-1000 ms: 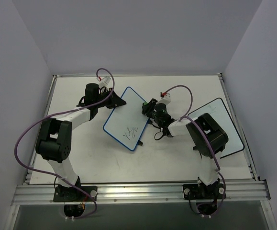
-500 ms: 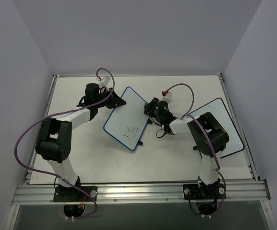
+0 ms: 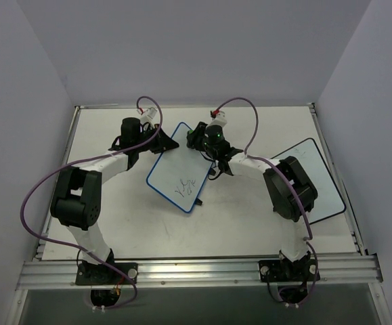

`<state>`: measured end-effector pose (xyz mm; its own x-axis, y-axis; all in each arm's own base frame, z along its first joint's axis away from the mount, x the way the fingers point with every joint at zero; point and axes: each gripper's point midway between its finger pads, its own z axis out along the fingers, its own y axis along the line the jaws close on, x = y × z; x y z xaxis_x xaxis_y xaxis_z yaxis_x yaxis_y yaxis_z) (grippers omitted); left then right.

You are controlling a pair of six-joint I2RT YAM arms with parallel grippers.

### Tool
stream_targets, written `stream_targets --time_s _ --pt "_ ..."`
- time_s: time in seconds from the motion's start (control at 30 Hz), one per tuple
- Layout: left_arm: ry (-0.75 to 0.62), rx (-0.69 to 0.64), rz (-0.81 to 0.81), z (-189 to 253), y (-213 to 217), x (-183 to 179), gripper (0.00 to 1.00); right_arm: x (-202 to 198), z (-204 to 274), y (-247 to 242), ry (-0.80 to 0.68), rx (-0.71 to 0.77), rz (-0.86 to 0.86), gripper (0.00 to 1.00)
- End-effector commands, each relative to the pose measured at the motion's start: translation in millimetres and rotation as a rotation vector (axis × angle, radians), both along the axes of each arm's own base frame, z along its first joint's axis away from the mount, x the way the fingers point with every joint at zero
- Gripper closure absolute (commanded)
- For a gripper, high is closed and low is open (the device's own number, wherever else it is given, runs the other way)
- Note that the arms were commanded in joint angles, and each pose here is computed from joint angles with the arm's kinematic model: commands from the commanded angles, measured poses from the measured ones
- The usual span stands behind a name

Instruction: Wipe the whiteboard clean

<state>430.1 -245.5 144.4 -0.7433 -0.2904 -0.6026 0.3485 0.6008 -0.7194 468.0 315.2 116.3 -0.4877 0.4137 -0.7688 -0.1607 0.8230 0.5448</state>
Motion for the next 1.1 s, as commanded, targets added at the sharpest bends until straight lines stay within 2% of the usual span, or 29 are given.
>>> stream_targets --time_s 0.0,0.2,0.43,0.8,0.9,1.07 --pt "0.093 0.103 -0.171 -52.8 -28.8 -46.5 0.98 -16.1 -8.6 34.9 0.047 -0.019 0.107 1.00" --pt "0.090 0.109 -0.168 -51.8 -27.8 -46.6 0.98 -17.2 -11.1 34.2 0.059 -0.021 0.100 1.00" --pt "0.091 0.110 -0.168 -53.1 -27.8 -47.9 0.98 -28.4 -42.6 -2.3 0.094 -0.027 0.035 1.00" --pt "0.086 0.114 -0.164 -51.2 -27.0 -47.7 0.98 -70.6 -91.6 -51.0 0.143 -0.097 -0.058 1.00" --pt "0.086 0.117 -0.160 -51.6 -27.0 -47.3 0.98 -80.7 -93.2 -45.5 0.139 -0.098 -0.045 1.00" --pt "0.085 0.118 -0.157 -51.1 -27.1 -47.4 0.98 -105.4 -81.8 -9.3 0.109 -0.086 0.015 1.00"
